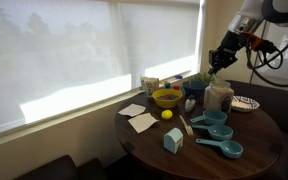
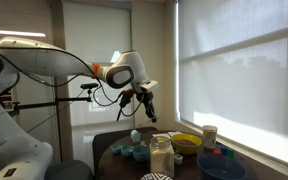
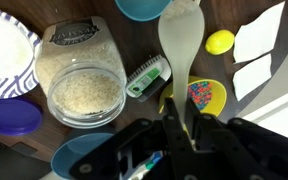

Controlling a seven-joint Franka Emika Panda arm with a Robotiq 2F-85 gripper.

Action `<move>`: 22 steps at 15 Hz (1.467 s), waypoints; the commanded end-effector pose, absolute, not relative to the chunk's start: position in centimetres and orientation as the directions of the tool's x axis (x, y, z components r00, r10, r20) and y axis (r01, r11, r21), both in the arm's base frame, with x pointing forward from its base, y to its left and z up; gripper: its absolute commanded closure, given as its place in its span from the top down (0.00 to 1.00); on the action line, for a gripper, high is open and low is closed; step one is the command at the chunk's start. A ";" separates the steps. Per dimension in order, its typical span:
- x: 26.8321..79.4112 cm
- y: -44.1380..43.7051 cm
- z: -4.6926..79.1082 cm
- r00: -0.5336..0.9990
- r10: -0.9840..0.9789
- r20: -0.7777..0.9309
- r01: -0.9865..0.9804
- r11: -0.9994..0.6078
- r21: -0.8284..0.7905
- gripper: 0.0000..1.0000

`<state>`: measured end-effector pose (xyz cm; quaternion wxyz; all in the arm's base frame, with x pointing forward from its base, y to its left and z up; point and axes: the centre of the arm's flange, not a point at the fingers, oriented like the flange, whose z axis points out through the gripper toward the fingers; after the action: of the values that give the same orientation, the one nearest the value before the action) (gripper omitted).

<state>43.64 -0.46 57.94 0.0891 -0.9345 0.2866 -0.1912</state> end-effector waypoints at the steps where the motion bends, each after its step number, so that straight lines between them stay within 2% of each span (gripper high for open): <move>1: 43.5 0.6 57.7 0.776 -0.553 0.303 -0.486 -0.831 -0.271 0.13; 8: 43.1 1.7 57.2 0.792 -0.532 0.300 -0.466 -0.844 -0.265 0.13; 9: 43.1 1.7 57.2 0.792 -0.532 0.300 -0.466 -0.844 -0.265 0.03; 22: 38.7 11.9 48.6 0.923 -0.317 0.217 -0.264 -0.934 -0.239 0.03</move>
<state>40.02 10.77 50.32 0.0840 -0.9733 0.1755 -0.1217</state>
